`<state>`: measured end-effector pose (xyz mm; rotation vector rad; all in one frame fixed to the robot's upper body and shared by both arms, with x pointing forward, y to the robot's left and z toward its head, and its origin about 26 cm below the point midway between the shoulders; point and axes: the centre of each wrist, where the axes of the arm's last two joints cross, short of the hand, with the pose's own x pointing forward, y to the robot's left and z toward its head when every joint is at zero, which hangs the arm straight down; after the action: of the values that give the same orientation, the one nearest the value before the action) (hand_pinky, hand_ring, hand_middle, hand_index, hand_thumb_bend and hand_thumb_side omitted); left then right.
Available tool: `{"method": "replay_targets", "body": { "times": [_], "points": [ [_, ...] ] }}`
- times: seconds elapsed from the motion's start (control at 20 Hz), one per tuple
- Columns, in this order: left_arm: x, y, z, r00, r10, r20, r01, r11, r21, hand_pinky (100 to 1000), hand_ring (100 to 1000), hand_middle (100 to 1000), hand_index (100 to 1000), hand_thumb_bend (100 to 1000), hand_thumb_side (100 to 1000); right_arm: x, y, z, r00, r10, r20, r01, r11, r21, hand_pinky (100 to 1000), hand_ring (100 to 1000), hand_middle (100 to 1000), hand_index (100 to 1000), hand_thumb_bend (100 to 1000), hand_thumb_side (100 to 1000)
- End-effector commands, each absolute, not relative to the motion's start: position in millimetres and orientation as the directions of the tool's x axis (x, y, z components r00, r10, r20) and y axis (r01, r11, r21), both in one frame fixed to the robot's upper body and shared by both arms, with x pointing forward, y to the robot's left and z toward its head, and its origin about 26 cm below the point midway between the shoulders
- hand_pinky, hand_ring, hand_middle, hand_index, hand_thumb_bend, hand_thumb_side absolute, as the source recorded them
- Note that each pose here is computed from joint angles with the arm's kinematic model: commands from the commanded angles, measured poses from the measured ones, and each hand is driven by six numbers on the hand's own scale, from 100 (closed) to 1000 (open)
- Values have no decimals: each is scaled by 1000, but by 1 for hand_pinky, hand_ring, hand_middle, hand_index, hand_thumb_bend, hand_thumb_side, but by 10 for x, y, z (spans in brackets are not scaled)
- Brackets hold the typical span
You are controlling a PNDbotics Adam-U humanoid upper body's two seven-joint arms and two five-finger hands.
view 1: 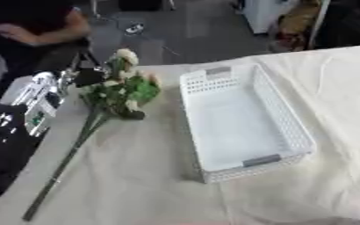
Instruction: Pick up objects on the table and place them in the box.
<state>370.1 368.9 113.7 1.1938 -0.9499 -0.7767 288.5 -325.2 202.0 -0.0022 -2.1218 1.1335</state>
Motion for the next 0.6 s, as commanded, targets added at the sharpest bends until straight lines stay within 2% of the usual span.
{"method": "replay_targets", "body": {
  "times": [0.05,0.3,0.6],
  "points": [
    [3773,3626,1136,411,-885,221,-10,238,971,787,866,892,934,737,879,2867,-3252,2099,-756,325,568,-300,599,-742,707,771,839,943,100,470],
    [3820,3553,911,411,-888,207,65,255,965,819,877,891,929,751,896,2871,-3246,2109,-759,321,567,-300,601,-741,707,771,839,942,100,470],
    [3804,3610,573,439,-893,102,214,214,953,850,872,878,914,769,926,2874,-3244,2116,-761,319,565,-298,601,-741,707,771,839,942,100,469]
  ]
}}
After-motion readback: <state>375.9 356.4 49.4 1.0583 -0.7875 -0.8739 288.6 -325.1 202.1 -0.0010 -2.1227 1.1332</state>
